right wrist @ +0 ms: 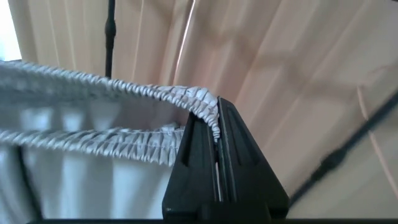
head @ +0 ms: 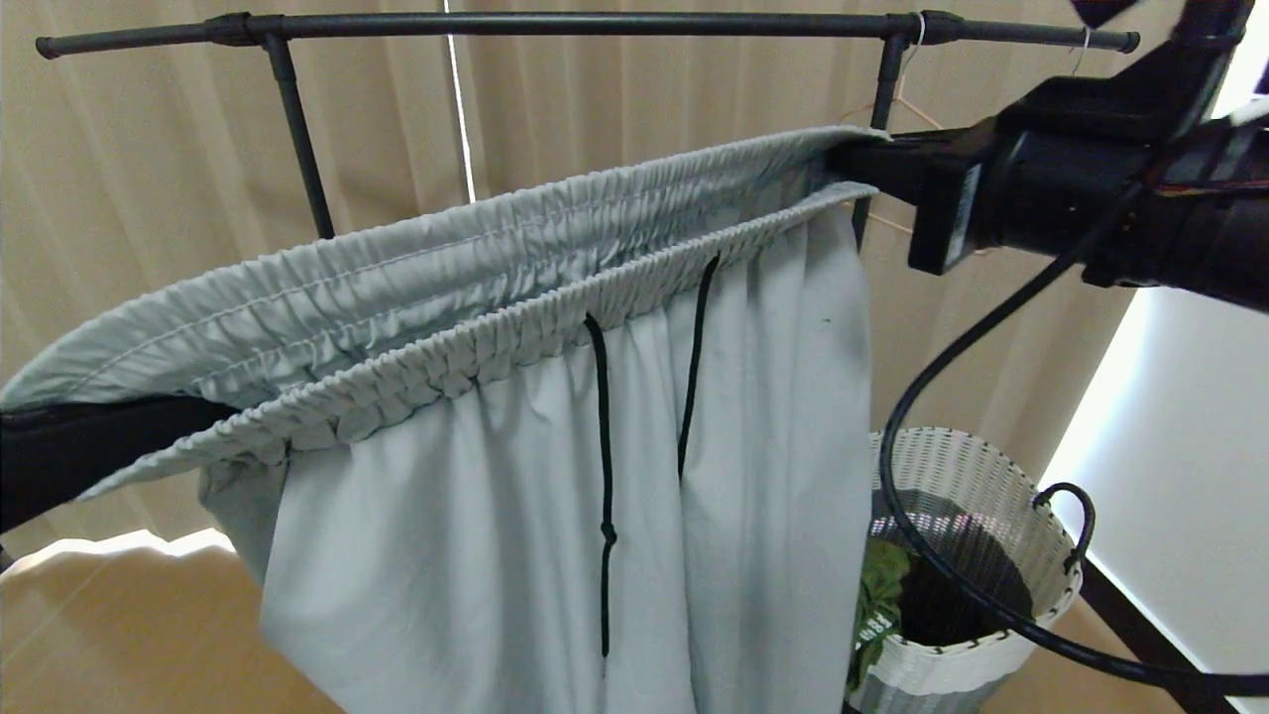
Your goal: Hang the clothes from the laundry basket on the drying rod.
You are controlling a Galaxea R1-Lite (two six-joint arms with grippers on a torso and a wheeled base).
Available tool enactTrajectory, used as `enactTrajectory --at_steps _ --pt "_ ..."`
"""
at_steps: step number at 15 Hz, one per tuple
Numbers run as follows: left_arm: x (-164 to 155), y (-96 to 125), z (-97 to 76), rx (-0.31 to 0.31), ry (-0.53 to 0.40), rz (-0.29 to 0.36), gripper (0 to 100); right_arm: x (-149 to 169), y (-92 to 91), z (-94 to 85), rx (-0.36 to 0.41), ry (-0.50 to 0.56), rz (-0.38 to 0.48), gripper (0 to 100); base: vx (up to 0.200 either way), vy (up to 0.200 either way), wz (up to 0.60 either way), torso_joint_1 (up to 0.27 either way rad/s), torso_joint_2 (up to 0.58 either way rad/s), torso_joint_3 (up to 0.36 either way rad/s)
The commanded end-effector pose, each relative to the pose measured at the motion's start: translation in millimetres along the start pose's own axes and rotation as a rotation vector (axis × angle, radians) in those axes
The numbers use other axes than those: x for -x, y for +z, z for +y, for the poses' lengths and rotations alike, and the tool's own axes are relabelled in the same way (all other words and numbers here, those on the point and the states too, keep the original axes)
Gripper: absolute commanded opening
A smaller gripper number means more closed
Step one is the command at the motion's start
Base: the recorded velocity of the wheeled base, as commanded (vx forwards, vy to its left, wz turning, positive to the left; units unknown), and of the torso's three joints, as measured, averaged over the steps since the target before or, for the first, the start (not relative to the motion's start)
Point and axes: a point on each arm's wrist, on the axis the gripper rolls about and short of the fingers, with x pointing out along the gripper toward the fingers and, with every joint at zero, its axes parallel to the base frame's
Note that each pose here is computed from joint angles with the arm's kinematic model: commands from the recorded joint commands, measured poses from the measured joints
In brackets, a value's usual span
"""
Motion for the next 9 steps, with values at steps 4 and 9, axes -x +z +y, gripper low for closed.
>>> enactTrajectory --at_steps 4,9 --pt "3 10 -0.4 -0.007 -0.006 -0.035 0 -18 -8.6 1.4 0.001 -0.011 0.033 0 0.0 0.0 0.0 0.0 0.0 0.0" --pt "-84 61 -3.0 0.017 0.064 -0.083 0 57 17.7 -7.3 -0.004 -0.051 -0.068 0 0.0 0.0 0.0 0.0 0.0 0.0"
